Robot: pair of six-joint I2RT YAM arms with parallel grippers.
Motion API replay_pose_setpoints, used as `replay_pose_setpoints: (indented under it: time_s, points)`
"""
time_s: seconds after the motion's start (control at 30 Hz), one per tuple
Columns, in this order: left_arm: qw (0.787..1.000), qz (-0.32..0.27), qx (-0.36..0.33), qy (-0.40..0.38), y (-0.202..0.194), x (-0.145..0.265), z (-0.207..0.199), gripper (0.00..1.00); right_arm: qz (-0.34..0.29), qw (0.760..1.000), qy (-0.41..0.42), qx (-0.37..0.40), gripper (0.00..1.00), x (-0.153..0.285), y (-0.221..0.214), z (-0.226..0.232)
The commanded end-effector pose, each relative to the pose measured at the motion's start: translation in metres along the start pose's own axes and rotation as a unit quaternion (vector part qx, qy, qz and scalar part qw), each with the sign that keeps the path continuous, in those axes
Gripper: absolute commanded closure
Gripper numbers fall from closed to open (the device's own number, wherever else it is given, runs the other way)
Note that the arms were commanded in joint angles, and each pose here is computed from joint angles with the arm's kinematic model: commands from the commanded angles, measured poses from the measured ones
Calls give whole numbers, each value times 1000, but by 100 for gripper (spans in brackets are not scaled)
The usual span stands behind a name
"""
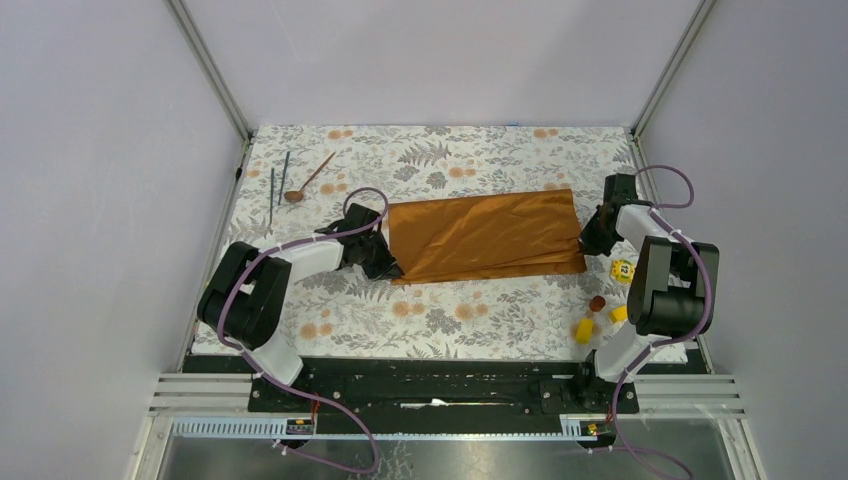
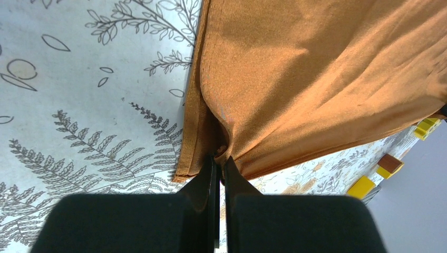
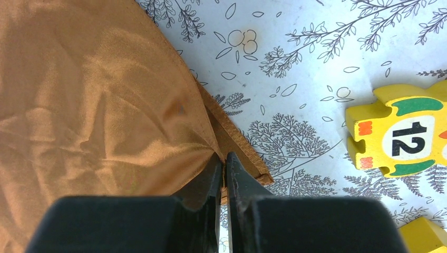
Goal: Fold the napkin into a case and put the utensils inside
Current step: Fold and flatten the napkin at the center of the board.
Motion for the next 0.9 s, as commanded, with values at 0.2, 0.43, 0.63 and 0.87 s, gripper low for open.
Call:
replay_pose_setpoints:
  time_s: [0.2,0.43,0.63,0.87]
  points:
    - [1000,8,-8,6,-10,12,7,100,-29,1000,-3,-2,91,13,6,-4]
    - [1000,16,-11,4,-15,16,7,87,-29,999,-15,-2,83,12,4,-8]
    - [999,11,-24,20,-20,38,10,56,-40,999,-26,5,55,33,3,-15]
    - [998,2,-59,-8,-11,61,-10,41,-66,995,73,20,26,66,7,6]
Point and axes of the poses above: each gripper's point midway between its finger pads, its own x axis back along the fingers, its own z axis along the line the jaws close on, y = z × x, the point moved 5 cm from there along x, back along the fingers, and after that the axes turned 4 degrees about -x, right-handed, at the moved point
